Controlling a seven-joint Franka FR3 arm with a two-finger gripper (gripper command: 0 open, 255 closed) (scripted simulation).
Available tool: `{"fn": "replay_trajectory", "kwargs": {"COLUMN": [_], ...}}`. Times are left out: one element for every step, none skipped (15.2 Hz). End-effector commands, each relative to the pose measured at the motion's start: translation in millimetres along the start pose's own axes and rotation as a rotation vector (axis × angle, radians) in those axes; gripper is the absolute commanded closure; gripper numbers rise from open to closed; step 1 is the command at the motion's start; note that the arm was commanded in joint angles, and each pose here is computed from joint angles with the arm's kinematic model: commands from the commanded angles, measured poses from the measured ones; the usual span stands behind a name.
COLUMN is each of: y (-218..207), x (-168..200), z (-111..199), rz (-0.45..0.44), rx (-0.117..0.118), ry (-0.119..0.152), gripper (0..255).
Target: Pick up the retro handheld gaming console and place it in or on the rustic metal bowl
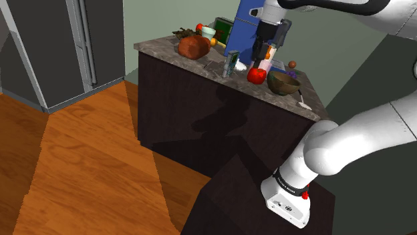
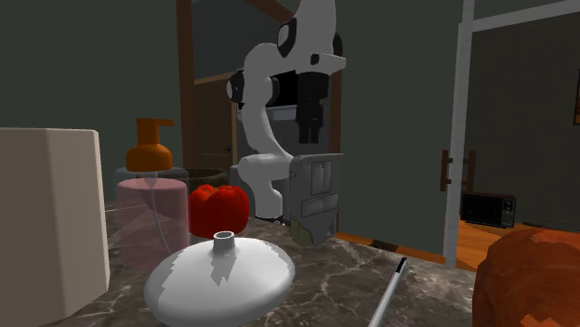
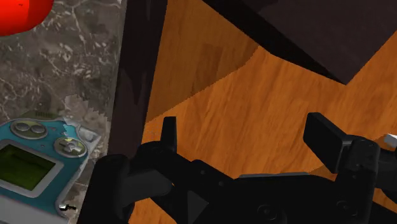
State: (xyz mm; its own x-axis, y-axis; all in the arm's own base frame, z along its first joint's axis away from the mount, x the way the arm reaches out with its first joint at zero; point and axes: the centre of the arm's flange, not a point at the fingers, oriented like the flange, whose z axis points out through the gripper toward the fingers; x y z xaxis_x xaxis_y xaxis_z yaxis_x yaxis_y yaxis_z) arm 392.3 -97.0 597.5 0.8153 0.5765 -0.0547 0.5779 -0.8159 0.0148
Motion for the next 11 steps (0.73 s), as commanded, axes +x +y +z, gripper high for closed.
{"fn": "replay_trajectory", "kwargs": {"y": [26,37,49,60,71,82,93,103,113,123,133], "x": [8,13,18,24,31,37,44,52,60,68,77], "z": [1,1,1,1,1,0,0,0,0,-1,-1], "rz": [-0.078,-0.115,-0.151,-0.187,-0.224,-0.260,-0.297,-0.333,-0.370,-0.406,-0.443], "rx": [-0.003,-0.004,-0.005,-0.006,-0.007,-0.007,-0.008,-0.009,-0.010,-0.011,-0.012], "ry": [0.010,0.014,0.019,0.024,0.029,0.034,0.038,0.043,0.048,0.053,0.058], "gripper": [0,0,0,0,0,0,0,0,0,0,0]}}
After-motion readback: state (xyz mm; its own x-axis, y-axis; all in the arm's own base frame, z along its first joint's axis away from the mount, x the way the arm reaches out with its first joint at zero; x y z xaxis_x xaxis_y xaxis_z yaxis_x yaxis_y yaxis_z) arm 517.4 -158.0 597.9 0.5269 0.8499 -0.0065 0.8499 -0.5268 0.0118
